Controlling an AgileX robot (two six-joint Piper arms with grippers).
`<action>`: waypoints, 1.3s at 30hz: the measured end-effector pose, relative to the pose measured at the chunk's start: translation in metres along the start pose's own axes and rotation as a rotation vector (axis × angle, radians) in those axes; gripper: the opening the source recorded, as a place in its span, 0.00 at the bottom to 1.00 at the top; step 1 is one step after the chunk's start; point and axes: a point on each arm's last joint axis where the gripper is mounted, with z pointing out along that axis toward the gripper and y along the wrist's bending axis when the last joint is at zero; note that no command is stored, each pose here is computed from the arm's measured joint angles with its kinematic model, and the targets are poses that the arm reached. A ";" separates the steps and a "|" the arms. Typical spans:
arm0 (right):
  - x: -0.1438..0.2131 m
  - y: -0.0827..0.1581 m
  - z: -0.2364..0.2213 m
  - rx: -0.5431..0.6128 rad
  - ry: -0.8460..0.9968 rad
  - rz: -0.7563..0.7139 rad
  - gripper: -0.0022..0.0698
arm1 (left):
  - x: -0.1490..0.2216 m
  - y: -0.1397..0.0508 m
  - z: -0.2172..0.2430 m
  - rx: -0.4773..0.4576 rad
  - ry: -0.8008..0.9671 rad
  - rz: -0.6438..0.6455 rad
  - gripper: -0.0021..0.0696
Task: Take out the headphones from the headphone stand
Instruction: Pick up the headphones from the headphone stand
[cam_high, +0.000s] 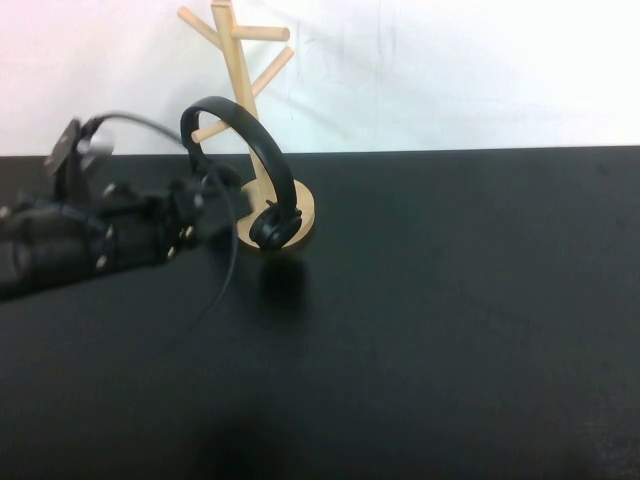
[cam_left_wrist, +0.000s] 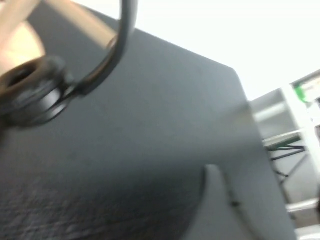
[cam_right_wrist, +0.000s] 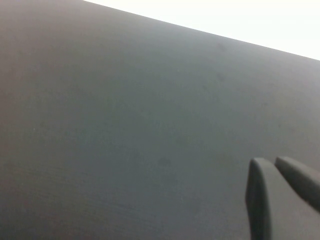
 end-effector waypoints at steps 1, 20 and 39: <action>0.000 0.000 0.000 0.000 0.000 0.000 0.02 | -0.005 0.003 0.006 0.015 0.005 -0.013 0.59; 0.000 0.000 0.000 0.000 0.000 0.000 0.02 | -0.064 0.046 0.072 0.002 -0.030 -0.040 0.71; 0.000 0.000 0.000 0.000 0.000 0.000 0.02 | -0.068 0.052 0.120 -0.068 -0.027 -0.002 0.71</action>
